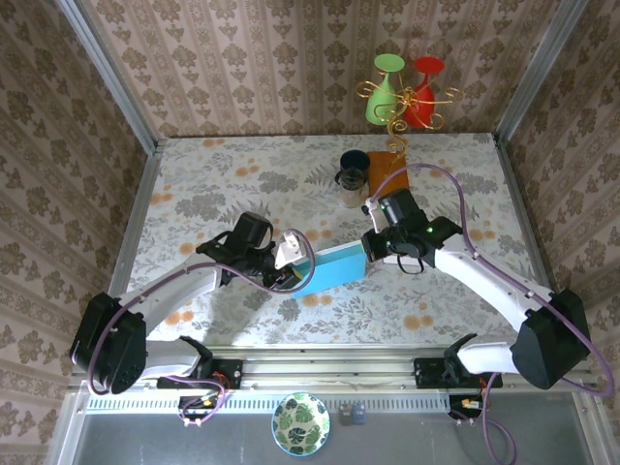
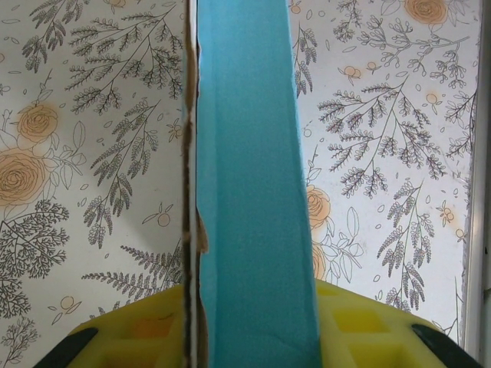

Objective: Fold the paper box

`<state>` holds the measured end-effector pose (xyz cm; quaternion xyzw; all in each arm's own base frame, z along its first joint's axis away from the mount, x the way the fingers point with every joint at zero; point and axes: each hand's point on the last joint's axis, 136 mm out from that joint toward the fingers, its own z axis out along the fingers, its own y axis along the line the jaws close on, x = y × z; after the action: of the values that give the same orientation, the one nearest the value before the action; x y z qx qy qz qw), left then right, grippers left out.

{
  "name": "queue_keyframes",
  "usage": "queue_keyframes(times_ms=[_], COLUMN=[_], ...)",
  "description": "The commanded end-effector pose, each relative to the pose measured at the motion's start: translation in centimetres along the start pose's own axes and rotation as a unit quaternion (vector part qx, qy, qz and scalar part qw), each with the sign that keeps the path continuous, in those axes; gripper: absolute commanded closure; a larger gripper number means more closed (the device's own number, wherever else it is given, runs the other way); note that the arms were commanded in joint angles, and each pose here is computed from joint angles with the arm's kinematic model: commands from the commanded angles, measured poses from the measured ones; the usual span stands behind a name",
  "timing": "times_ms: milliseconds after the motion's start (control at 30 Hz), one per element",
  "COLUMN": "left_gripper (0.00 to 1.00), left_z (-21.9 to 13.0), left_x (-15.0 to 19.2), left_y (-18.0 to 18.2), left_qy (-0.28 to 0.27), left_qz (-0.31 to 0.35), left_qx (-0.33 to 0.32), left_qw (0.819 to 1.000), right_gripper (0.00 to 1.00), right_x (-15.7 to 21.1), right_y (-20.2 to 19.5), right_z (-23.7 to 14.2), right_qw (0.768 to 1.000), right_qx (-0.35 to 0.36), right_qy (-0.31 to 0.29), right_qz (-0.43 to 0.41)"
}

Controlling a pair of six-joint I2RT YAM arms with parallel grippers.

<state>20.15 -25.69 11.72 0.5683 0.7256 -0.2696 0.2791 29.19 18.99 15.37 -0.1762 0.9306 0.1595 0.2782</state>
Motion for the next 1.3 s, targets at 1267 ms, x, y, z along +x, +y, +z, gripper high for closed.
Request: queue_keyframes(times_ms=[1267], left_gripper=[0.56], left_z=[-9.0], left_x=[-4.2], left_y=[2.7], left_qy=[-0.105], left_qz=[-0.276], left_qx=[-0.116], left_qw=[0.948], right_gripper=[1.0], right_x=[1.2], right_y=[0.2], right_z=[-0.6], right_qw=[0.988], right_qx=[0.133], right_qy=[-0.047], right_qz=[0.056])
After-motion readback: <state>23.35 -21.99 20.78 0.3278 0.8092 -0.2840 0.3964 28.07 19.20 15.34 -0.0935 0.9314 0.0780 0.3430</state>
